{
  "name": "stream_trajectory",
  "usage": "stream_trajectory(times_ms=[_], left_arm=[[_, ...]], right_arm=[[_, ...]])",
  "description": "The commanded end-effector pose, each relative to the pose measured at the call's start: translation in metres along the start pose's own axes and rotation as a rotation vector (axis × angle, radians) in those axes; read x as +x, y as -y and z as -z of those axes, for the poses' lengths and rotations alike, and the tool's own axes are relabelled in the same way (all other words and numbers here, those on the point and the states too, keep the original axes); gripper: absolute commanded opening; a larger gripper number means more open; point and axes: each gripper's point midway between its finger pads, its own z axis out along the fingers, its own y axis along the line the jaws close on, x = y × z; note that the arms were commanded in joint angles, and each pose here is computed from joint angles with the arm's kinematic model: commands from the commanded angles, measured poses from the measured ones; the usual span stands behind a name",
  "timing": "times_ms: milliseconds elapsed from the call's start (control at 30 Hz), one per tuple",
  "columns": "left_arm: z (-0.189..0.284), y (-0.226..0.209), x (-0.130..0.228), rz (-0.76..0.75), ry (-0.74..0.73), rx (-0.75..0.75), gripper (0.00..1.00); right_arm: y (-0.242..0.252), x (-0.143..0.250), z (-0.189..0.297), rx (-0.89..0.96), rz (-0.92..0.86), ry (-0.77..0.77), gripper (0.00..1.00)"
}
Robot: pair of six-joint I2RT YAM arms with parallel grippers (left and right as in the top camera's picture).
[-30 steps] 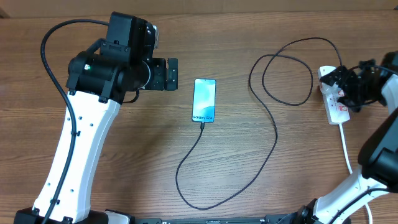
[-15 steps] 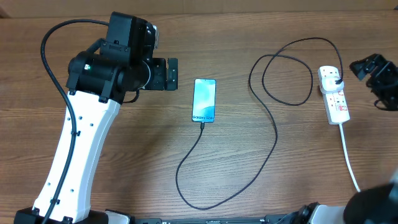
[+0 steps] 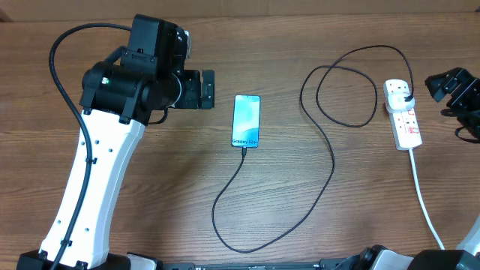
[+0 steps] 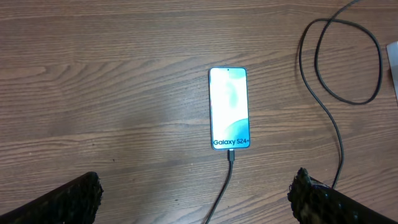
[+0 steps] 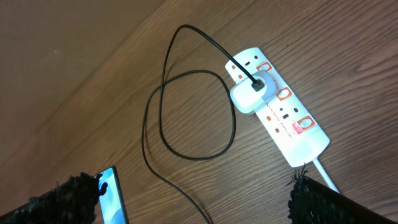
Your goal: Plug charger to phone and switch on socket
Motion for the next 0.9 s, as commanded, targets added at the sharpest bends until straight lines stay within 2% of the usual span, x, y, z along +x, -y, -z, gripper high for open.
stream_trajectory(times_ms=[0,633,867], left_arm=[[-0.001,-0.003,-0.002,-0.023,0.002,-0.012,1.00],[0.000,-0.006,0.003,-0.021,-0.017,-0.029,1.00],[0.027,-0.013,0.002,-0.027,0.064,-0.066,1.00]], right_arm=[[-0.006,-0.005,0.003,-0.008,0.017,0.016,1.00],[-0.006,-0.005,0.003,-0.008,0.017,0.016,1.00],[-0.006,-0.005,0.003,-0.008,0.017,0.016,1.00]])
